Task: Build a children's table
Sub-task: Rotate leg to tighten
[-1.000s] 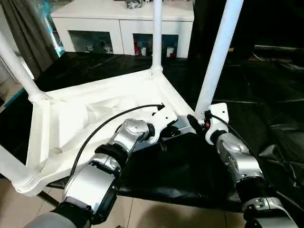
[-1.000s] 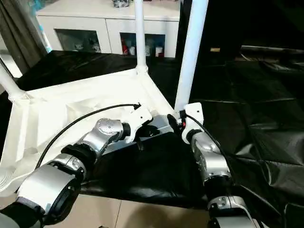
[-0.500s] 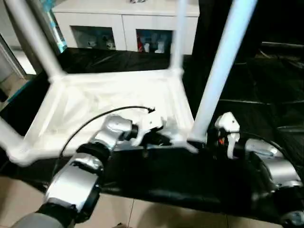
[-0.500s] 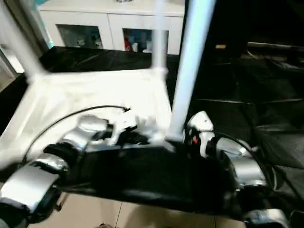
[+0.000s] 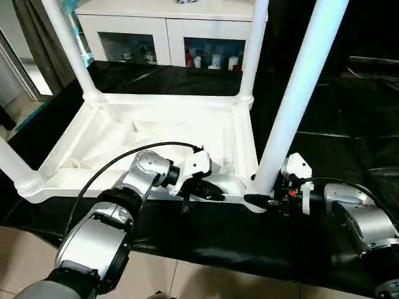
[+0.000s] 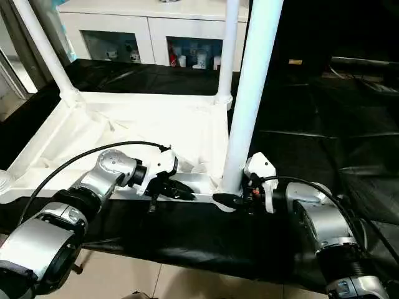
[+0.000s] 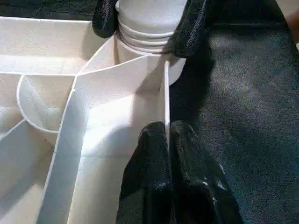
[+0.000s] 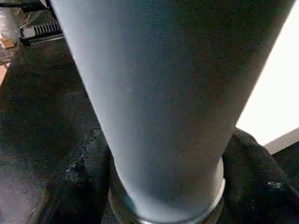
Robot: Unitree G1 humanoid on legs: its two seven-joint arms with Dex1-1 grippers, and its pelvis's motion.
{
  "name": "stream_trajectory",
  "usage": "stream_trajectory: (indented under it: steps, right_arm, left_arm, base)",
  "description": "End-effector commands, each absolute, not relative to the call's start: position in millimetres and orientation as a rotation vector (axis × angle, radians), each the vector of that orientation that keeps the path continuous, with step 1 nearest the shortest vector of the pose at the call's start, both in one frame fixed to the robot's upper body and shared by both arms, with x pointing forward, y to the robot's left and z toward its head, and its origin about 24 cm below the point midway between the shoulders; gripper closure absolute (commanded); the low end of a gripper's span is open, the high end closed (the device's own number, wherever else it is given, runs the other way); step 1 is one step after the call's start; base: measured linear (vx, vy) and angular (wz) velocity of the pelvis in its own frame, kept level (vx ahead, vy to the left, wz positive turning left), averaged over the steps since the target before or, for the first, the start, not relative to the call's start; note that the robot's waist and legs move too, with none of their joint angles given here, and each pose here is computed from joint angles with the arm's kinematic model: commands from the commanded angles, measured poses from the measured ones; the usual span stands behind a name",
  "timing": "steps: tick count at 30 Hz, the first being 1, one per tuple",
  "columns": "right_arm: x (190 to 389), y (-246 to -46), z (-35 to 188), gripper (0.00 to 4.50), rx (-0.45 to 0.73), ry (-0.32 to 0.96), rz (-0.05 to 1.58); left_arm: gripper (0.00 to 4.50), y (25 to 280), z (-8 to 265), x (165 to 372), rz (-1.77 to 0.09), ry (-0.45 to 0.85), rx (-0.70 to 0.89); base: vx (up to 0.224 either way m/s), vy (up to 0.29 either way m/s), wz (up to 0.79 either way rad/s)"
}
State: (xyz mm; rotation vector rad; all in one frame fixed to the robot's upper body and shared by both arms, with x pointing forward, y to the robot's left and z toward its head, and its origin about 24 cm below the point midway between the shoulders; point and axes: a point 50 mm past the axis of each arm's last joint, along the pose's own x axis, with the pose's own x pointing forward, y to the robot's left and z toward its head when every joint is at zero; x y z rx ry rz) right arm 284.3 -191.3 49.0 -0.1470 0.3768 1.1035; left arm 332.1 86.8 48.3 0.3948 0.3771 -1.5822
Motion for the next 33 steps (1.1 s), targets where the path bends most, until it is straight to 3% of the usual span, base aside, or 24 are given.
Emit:
stream_trajectory:
  steps: [1,4,5,9,10,13,14,15,19,22,27,33]
  right_arm:
    - [279.4,-181.7,45,1.75,-0.133,0.397,1.150]
    - [280.4,-181.9,40,1.78,-0.130,0.409,1.099]
    - [289.4,-183.9,25,1.78,-0.151,0.429,0.907]
    - [300.0,-183.0,8,1.80,-0.093,0.469,0.638]
    - [300.0,-183.0,8,1.80,-0.093,0.469,0.638]
    - [306.5,-172.2,-1,1.80,-0.024,0.496,0.487]
    - [309.7,-160.5,-5,1.80,-0.004,0.506,0.443]
    - [310.9,-149.1,-5,1.80,-0.005,0.497,0.457]
    - [313.4,-136.3,-4,1.80,0.009,0.468,0.467]
    - [314.4,-131.9,0,1.10,0.013,0.440,0.496]
    - [314.4,-137.6,12,0.68,0.014,0.394,0.604]
    - [300.1,-157.7,31,0.68,-0.057,0.348,0.902]
  left_arm:
    - [4.50,83,53,333,-1.591,0.327,0.398]
    - [4.50,81,54,335,-1.547,0.316,0.404]
    - [4.50,76,54,343,-1.425,0.313,0.406]
    - [4.50,62,55,350,-1.276,0.292,0.369]
    - [4.50,62,55,350,-1.276,0.292,0.369]
    - [4.50,43,53,350,-1.207,0.298,0.339]
    - [4.50,30,51,348,-1.187,0.300,0.325]
    - [4.50,21,50,346,-1.179,0.298,0.313]
    - [4.50,13,51,344,-1.183,0.290,0.314]
    - [4.50,12,52,344,-1.193,0.282,0.317]
    - [4.50,20,54,344,-1.264,0.272,0.329]
    - [4.50,44,53,340,-1.421,0.283,0.406]
  base:
    - [0.000,0.000,0.00]
    - [0.000,0.000,0.00]
    - [0.000,0.000,0.00]
    - [0.000,0.000,0.00]
    - [0.000,0.000,0.00]
    - [0.000,0.000,0.00]
    - [0.000,0.000,0.00]
    - [0.000,0.000,0.00]
    - [0.000,0.000,0.00]
    - [0.000,0.000,0.00]
    - [0.000,0.000,0.00]
    - [0.000,0.000,0.00]
